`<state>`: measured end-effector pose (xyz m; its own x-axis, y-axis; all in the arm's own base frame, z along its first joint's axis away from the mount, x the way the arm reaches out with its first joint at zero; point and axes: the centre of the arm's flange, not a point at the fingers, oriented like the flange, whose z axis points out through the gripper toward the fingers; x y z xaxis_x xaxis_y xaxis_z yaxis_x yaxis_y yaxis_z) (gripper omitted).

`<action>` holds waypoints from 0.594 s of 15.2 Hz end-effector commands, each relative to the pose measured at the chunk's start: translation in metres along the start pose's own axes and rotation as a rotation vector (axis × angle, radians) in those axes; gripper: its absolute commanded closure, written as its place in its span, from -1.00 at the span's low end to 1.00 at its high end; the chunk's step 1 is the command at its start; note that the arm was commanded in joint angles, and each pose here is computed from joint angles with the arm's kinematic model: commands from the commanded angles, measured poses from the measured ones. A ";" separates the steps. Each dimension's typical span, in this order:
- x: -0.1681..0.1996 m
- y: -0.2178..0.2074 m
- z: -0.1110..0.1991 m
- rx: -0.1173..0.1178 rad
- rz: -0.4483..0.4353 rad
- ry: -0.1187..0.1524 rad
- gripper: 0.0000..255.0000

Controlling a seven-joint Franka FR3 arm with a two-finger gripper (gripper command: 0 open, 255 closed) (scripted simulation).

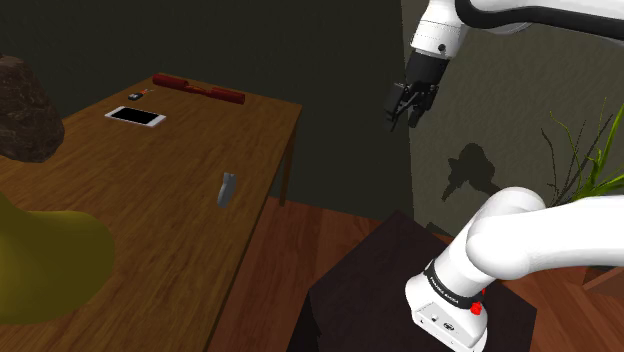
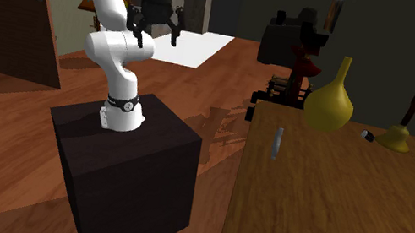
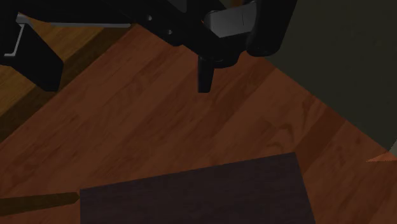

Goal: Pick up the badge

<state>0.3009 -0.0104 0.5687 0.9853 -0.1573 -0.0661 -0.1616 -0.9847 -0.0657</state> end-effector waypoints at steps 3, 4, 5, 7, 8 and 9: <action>0.006 -0.023 0.012 -0.001 0.043 0.002 -1.00; 0.009 -0.034 0.018 -0.001 0.065 0.003 -1.00; 0.013 -0.045 0.024 -0.002 0.087 0.004 -1.00; 0.021 -0.067 0.036 -0.003 0.130 0.006 -1.00; 0.025 -0.078 0.043 -0.003 0.152 0.007 -1.00; 0.030 -0.089 0.049 -0.004 0.174 0.008 -1.00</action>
<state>0.3350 0.0649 0.5322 0.9511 -0.3012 -0.0682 -0.3049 -0.9510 -0.0517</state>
